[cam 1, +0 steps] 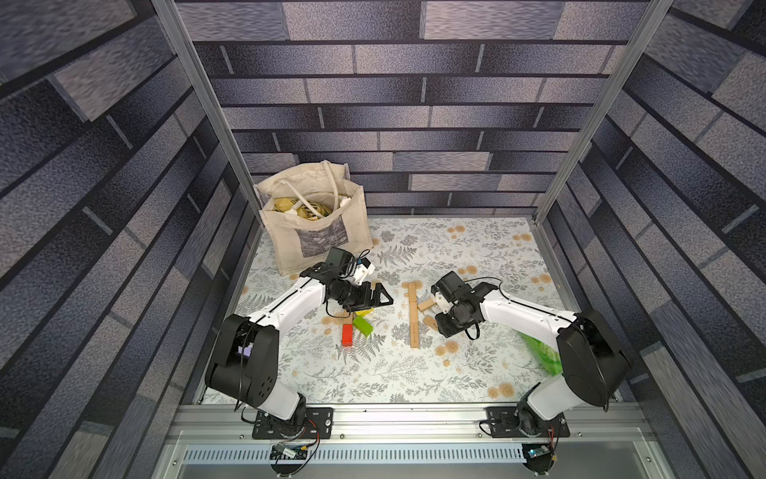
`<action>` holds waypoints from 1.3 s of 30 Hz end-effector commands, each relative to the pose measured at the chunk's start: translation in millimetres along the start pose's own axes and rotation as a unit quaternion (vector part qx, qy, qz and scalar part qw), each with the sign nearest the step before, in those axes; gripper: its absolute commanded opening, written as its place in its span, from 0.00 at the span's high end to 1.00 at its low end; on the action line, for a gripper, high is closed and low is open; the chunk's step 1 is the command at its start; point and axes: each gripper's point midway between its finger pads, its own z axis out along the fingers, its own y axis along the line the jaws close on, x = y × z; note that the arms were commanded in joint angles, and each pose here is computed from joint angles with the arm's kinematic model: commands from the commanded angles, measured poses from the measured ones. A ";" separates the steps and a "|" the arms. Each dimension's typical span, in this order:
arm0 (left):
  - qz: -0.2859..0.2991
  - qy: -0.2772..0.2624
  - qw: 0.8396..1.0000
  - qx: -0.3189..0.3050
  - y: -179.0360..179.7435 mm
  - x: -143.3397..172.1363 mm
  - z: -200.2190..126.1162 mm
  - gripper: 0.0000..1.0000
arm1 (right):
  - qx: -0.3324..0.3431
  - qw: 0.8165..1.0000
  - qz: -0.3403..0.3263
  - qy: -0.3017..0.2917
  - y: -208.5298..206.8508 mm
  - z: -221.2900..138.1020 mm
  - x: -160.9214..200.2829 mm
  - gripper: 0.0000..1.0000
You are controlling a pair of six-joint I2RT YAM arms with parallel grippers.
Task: Assemble the letter k with building blocks
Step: Assemble the building block at the center of the board.
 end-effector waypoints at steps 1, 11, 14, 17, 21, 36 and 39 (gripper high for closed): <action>0.012 0.014 1.000 0.012 -2.5 4.3 5.1 0.00 | 0.025 0.999 0.038 0.014 -8.1 3.3 14.0 0.68; 0.011 0.017 1.000 0.011 -2.2 5.8 6.8 0.00 | 0.053 0.992 0.116 0.020 -19.6 7.4 26.9 0.86; 0.011 0.018 1.000 0.011 -2.2 5.4 7.7 0.00 | 0.055 0.991 0.122 0.026 -19.4 10.9 27.6 0.86; 0.012 0.017 1.000 0.011 -2.1 5.1 7.5 0.00 | 0.056 0.990 0.129 0.033 -19.0 16.2 26.8 0.86; 0.011 0.018 1.000 0.009 -1.4 6.2 7.6 0.00 | 0.047 0.989 0.136 0.037 -15.6 21.3 24.5 0.85; 0.012 0.019 1.000 0.012 -2.3 5.9 8.7 0.00 | 0.045 0.988 0.142 0.034 -13.5 26.3 15.5 0.83; 0.012 0.020 1.000 0.012 -2.9 6.5 8.8 0.00 | 0.046 0.988 0.141 0.035 -13.1 27.2 12.6 0.83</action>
